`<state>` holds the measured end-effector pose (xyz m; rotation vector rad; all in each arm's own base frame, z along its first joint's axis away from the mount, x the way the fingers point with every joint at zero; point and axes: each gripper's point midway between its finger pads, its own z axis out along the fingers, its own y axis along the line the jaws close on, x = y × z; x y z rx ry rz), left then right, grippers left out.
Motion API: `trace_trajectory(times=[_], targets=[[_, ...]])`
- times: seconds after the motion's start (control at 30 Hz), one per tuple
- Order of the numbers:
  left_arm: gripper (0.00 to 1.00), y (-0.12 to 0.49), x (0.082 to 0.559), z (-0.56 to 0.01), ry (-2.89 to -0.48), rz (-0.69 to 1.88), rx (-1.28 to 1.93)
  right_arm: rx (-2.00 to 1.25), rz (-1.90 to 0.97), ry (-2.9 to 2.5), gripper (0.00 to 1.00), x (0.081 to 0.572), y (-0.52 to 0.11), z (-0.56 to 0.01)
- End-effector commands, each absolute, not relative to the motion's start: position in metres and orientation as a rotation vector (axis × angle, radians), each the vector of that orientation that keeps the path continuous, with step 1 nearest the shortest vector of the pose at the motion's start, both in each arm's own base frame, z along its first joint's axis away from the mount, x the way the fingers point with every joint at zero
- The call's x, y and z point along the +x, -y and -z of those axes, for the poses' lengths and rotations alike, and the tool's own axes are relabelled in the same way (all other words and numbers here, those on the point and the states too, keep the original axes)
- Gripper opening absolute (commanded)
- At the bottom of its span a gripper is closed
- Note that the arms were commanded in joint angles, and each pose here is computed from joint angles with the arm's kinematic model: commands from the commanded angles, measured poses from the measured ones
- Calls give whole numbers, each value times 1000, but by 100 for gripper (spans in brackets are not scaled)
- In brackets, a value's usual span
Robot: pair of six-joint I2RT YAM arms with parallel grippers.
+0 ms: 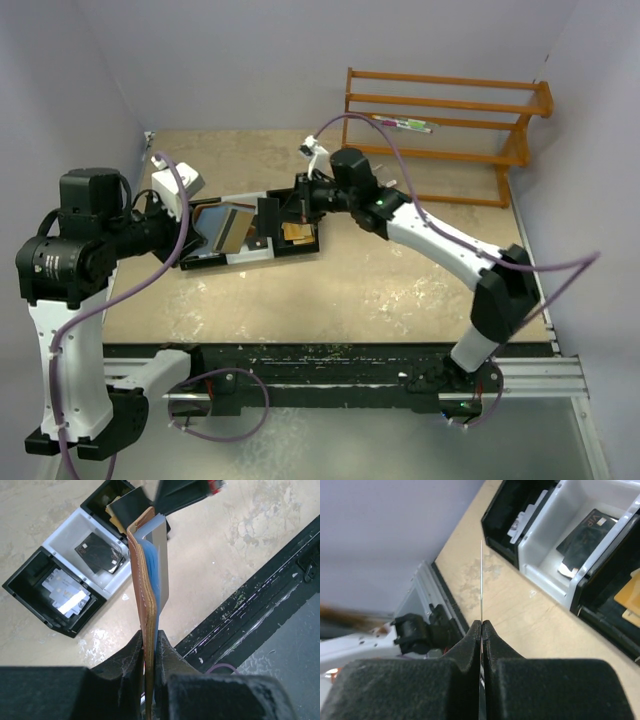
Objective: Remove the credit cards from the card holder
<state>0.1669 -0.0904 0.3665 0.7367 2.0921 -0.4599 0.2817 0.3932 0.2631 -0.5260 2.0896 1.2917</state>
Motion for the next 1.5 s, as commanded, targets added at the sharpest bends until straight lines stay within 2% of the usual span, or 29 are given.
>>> trace_trajectory(times=[0.0,0.33,0.9,1.03,1.23,1.37,1.47], targets=[[3,99,159,-395,-1957,476,777,-544,-1236,-2064,0,307,-424,-264],[4,115,138,-407,-1898,600,827,-478,-1137,-2229,0,356,-471,-183],[4,128,120,-420,-1839,704,876,-477,-1091,-2290,0,376,-488,-151],[3,128,119,-422,-1835,708,876,-481,-1078,-2287,10,375,-485,-155],[3,129,120,-425,-1827,709,874,-470,-1051,-2269,34,376,-478,-167],[3,129,120,-427,-1823,709,871,-470,-1077,-2196,38,370,-471,-199],[2,130,122,-428,-1821,711,859,-488,-1146,-2094,47,356,-464,-240]])
